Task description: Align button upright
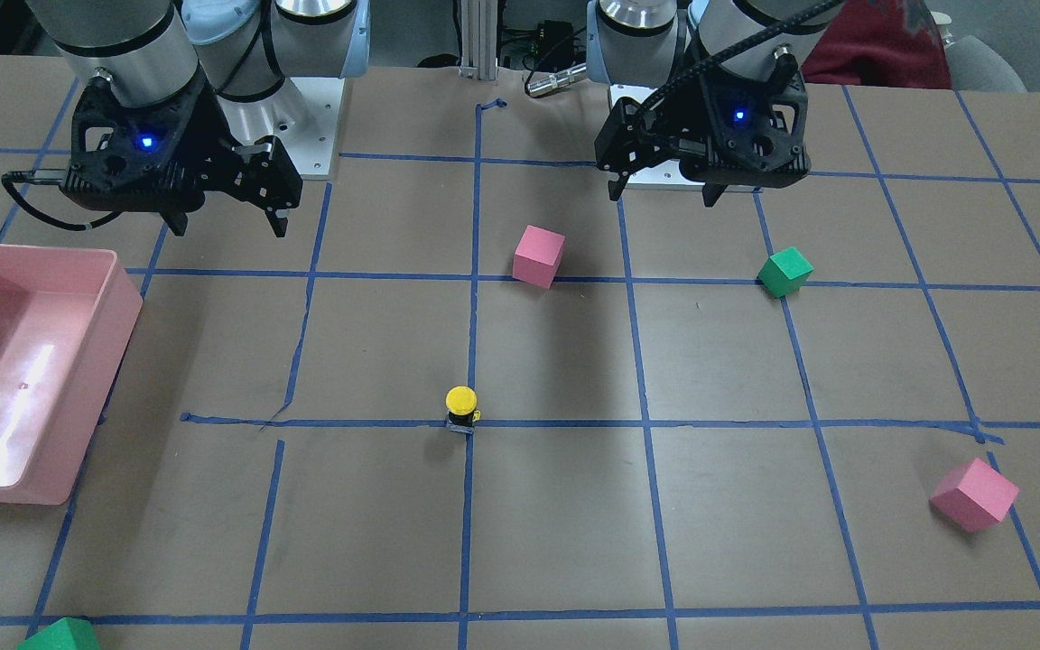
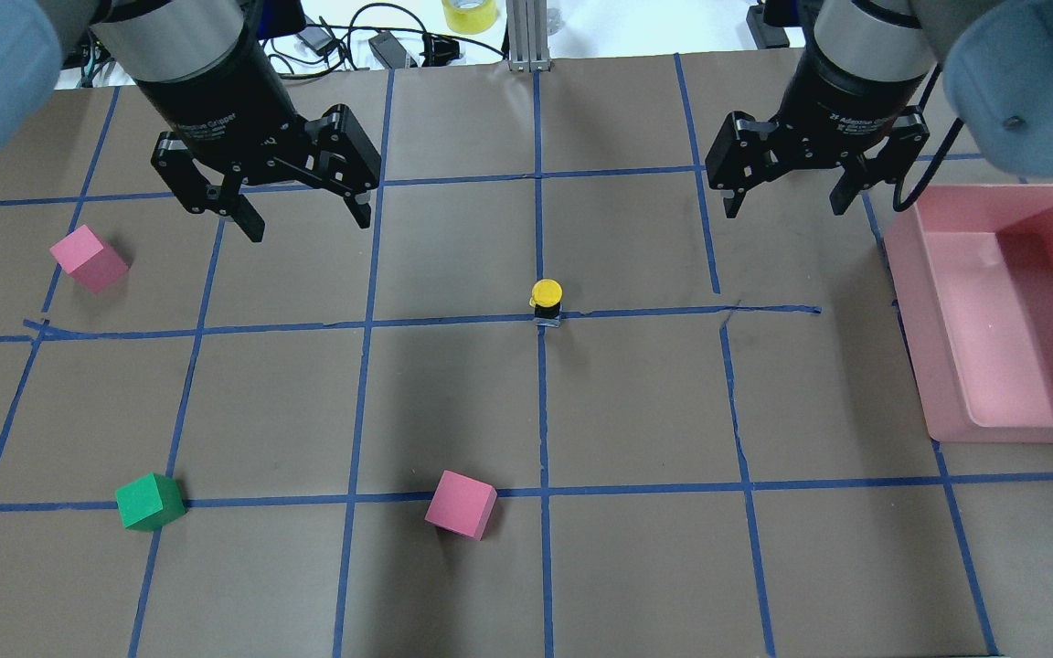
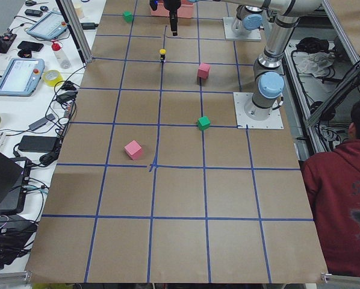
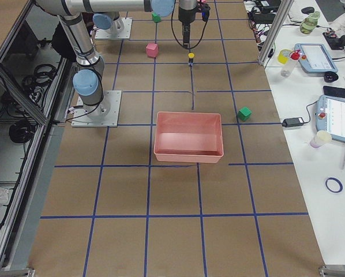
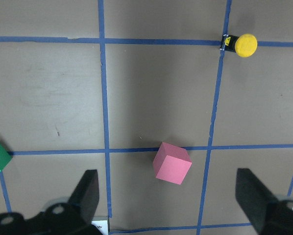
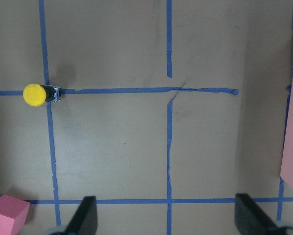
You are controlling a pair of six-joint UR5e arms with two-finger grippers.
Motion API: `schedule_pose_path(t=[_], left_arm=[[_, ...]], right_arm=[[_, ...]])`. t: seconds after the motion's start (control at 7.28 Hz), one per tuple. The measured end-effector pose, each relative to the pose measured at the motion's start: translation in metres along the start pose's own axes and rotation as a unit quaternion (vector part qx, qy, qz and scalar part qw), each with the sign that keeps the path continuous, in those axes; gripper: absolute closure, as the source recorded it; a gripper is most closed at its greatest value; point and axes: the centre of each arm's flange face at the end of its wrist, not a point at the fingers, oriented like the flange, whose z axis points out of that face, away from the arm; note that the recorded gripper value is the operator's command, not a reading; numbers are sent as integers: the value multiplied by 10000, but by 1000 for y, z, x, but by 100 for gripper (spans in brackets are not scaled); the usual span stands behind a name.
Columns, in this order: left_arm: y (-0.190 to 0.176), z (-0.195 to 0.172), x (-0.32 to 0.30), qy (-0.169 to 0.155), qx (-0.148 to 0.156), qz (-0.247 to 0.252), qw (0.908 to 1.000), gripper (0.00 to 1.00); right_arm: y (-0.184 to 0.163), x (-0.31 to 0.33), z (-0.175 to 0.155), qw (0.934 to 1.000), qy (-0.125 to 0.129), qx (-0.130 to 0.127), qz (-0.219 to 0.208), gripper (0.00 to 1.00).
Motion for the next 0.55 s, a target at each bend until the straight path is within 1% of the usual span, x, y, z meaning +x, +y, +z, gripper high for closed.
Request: schedule_pose_path(t=[0.14, 0.27, 0.41, 0.55], left_arm=[[0, -8, -5, -52, 187, -18, 9998, 0], [0, -13, -12, -198, 371, -34, 9991, 0], [2, -16, -17, -317, 510, -43, 9982, 0], [4, -17, -20, -365, 622, -55, 9974, 0]], right_arm=[[0, 0, 0, 10000, 1, -3, 0, 0], [0, 0, 0, 10000, 1, -3, -2, 0], [0, 0, 0, 10000, 6, -6, -2, 0], [0, 0, 1, 10000, 10, -9, -2, 0]])
